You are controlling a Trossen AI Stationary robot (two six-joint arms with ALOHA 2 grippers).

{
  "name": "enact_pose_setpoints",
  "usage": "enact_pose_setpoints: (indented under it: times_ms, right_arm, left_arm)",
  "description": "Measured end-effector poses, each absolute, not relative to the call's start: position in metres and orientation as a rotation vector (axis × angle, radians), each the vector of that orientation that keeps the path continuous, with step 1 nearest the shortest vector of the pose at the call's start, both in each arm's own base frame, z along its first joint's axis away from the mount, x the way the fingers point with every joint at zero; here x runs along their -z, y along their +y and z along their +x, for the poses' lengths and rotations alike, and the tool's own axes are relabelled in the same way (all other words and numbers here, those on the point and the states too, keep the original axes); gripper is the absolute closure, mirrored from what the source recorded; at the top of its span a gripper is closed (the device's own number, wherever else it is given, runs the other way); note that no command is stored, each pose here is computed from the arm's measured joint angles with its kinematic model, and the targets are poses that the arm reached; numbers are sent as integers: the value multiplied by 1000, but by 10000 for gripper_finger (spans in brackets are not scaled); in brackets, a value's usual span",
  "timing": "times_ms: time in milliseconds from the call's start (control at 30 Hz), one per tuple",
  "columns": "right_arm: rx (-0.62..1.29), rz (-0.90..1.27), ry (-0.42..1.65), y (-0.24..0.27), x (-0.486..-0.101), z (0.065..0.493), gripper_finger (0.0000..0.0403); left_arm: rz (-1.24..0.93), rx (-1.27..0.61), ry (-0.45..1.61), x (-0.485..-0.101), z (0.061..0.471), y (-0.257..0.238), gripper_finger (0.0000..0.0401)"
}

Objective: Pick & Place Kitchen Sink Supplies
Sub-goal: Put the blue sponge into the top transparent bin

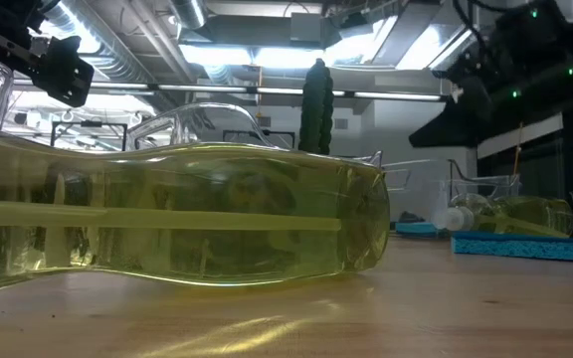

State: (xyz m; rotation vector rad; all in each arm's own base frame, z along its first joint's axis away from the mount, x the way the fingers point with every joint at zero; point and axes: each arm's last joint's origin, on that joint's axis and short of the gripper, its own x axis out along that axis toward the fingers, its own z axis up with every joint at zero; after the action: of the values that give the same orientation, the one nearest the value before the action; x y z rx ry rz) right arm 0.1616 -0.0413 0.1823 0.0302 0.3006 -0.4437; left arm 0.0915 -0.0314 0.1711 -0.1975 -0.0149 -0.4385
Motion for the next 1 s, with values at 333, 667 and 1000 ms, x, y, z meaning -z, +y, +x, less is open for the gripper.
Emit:
enact_pose_setpoints:
  times_ms: [333, 667, 1000]
  right_arm:
    - [122, -64, 270, -12, -200, 172, 221]
    - [-58, -119, 353, 18, -189, 175, 221]
    - [-14, -175, 513, 36, -170, 188, 221]
  left_arm:
    - [-198, 438, -15, -171, 92, -31, 120]
    - [-198, 438, -15, -171, 92, -31, 120]
    - [-198, 439, -15, -171, 92, -31, 120]
